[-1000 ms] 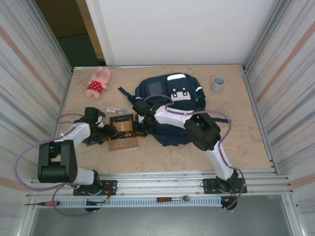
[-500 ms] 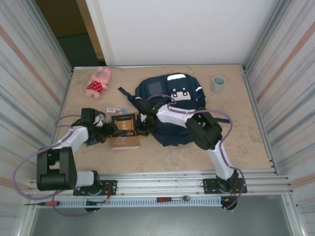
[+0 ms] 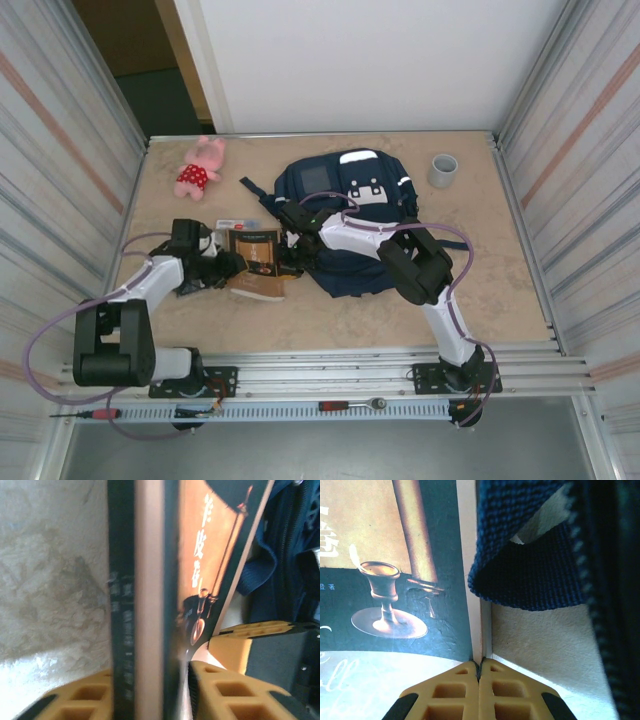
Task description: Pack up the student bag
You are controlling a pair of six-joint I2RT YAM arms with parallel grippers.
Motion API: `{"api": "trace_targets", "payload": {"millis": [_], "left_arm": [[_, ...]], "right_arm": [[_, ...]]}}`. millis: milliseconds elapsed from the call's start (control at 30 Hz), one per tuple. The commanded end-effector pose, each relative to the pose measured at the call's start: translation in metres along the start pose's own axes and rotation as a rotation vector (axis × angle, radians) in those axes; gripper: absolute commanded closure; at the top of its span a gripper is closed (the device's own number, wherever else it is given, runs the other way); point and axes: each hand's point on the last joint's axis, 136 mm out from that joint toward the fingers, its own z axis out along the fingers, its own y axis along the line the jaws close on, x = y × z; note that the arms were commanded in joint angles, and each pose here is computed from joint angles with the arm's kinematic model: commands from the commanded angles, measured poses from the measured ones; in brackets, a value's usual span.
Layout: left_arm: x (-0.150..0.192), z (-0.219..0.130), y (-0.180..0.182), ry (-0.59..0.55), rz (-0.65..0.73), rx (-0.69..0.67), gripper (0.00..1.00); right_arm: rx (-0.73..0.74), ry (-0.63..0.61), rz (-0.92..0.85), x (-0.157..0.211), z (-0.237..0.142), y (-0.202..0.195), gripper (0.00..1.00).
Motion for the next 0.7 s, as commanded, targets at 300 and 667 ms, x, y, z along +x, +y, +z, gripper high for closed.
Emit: {"api": "trace_targets", "payload": {"millis": [300,667], "left_arm": [[-0.004,-0.009,-0.013,-0.029,0.235,-0.299,1.0],[0.004,-0.094,-0.158,-0.289,0.678,0.14,1.0]], "right_arm": [[-0.027,-0.11,0.029,-0.007,-0.024,-0.001,0.95],[-0.17,-0.529,-0.109,-0.023,-0.187,0.03,0.61]]}}
